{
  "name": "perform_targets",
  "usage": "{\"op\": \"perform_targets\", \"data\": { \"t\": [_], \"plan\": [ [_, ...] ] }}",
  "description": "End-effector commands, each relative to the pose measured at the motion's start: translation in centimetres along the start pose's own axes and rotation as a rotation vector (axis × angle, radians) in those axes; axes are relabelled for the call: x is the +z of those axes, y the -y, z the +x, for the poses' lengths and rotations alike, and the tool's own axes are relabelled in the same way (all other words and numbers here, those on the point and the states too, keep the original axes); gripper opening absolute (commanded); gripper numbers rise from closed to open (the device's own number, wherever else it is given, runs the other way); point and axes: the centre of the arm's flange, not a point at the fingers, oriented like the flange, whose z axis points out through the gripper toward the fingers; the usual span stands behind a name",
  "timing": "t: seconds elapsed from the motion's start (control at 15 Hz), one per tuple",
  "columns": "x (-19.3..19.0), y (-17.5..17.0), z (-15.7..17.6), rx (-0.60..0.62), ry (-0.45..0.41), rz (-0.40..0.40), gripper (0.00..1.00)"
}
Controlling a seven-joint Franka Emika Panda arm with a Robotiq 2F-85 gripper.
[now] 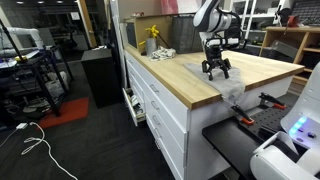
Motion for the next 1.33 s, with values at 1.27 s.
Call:
{"op": "perform_targets", "data": {
  "t": [1.27],
  "plan": [
    [-14.1,-0.7,-1.3,-0.067,-0.333,0.019,1.00]
  ]
}}
